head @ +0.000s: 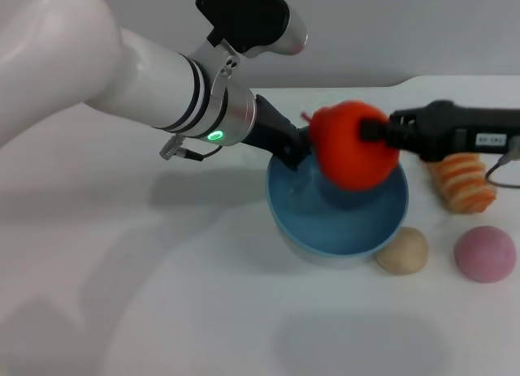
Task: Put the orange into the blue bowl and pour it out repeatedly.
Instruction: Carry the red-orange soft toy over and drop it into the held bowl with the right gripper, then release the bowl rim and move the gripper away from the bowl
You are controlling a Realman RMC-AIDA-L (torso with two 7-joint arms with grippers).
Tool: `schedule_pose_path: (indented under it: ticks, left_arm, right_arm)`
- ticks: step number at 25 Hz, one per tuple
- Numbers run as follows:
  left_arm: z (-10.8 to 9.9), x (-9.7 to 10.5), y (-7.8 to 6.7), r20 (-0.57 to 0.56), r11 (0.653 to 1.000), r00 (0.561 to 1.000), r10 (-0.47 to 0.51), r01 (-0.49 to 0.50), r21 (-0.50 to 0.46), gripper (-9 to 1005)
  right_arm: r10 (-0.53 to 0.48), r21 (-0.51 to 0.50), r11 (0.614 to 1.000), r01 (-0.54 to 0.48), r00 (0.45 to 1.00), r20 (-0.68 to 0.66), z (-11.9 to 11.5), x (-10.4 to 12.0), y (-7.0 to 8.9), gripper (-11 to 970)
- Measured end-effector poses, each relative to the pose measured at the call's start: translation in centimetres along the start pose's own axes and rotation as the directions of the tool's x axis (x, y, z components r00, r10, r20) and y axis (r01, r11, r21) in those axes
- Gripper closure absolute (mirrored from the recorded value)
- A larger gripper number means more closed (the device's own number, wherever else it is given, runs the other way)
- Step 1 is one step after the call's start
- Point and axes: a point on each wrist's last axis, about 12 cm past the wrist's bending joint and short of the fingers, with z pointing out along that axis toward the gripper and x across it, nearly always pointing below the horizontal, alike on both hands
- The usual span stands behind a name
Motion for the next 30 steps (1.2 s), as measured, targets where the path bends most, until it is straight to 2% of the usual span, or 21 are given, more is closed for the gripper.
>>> schedule_pose_path:
  ticks: [4,9,15,20,30]
  left_arm:
    - [0.0,0.2,0.0,0.002,1.0,1.0,-0.008,0.008,0.001,997]
    - [0.1,0.3,0.0,0.001,1.0,1.0,-0.012,0.012,0.0,997]
    - [0.1,0.5,0.2,0.004,1.0,1.0,-0.029,0.029,-0.006,997]
    - [0.4,0.9,0.4,-0.008,0.999,0.999,-0.041,0.041,-0.01,997]
    - [1.2,2.4,0.9,-0.053,0.997,0.996,-0.078,0.078,-0.018,998]
  right_arm:
    - [0.028,0.004,1.0,-0.028,0.999,-0.044,0.7,0.4,-0.3,917]
    - [0.046,0.025,0.999,-0.045,0.998,-0.035,0.7,0.6,-0.5,915]
    - [0.058,0.046,0.997,-0.058,0.998,-0.002,-0.1,0.7,-0.7,701]
    - [0.071,0.051,0.996,-0.072,0.997,0.027,-0.7,0.9,-0.7,465]
    - [0.101,0.087,0.99,-0.108,0.992,0.082,-2.2,1.7,-0.9,435]
